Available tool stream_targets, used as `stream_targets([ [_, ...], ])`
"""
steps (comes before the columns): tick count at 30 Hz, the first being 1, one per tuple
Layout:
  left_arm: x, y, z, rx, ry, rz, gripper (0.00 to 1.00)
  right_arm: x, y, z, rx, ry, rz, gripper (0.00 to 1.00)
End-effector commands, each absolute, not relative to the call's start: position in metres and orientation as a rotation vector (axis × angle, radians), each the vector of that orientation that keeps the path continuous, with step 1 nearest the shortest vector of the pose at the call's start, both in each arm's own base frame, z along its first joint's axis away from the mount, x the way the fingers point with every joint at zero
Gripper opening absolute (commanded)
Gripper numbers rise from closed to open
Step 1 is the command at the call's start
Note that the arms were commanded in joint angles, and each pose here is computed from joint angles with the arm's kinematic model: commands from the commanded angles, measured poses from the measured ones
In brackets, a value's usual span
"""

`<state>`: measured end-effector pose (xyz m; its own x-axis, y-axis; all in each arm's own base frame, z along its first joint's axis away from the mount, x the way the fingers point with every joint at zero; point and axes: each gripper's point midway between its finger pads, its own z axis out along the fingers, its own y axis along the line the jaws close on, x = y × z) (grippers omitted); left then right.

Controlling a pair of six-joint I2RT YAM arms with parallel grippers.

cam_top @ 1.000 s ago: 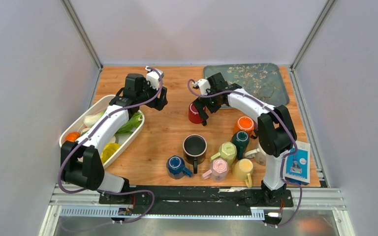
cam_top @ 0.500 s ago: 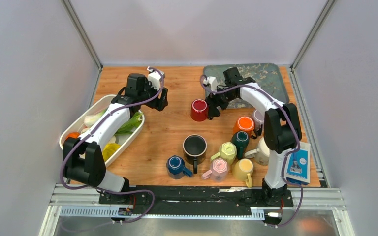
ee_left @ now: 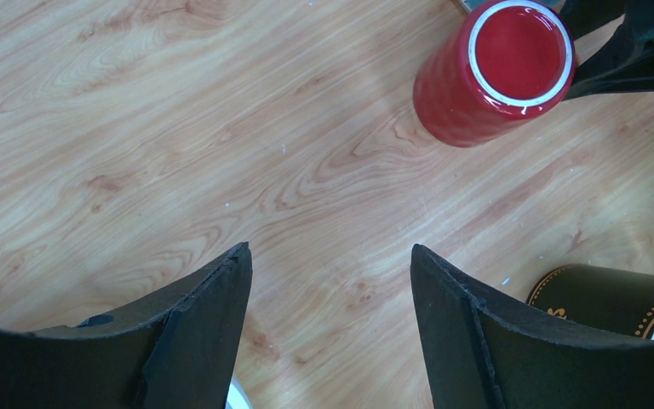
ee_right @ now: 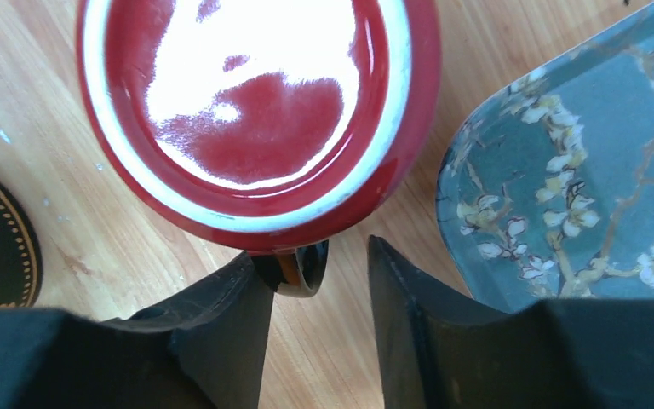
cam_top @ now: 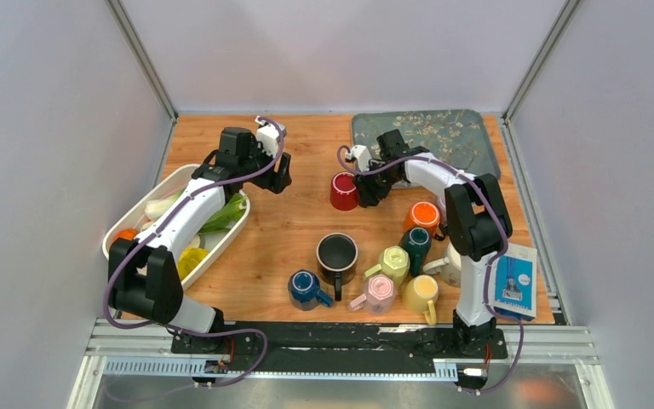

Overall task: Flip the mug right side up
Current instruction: Turn over the cup at the center of the board.

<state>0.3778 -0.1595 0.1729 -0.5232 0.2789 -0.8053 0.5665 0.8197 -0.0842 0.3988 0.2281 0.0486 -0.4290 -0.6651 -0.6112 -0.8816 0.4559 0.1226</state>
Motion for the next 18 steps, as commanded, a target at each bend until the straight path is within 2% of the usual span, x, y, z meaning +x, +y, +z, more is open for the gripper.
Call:
stream_targets([
  [1,0.382,-0.165,0.205,0.649,2.05,-0.431,0.76,0.405,0.236,0.047,-1.286,2.185,0.534,0.45],
  [6,0.379,-0.166,0.202,0.65,2.053,-0.442,0.75,0.394,0.243,0.043,-1.308,2.183,0.52,0.44],
  [13,0.382,-0.167,0.204,0.672,2.03,-0.438,0.75,0.397,0.245,0.065,-1.292,2.156,0.509,0.06],
  [15,0.383,-0.168,0.205,0.699,2.005,-0.431,0.75,0.397,0.247,0.083,-1.29,2.136,0.564,0.0],
  [18,0.38,-0.17,0.21,0.761,1.918,-0.417,0.75,0.389,0.258,0.119,-1.293,2.107,0.766,0.0],
])
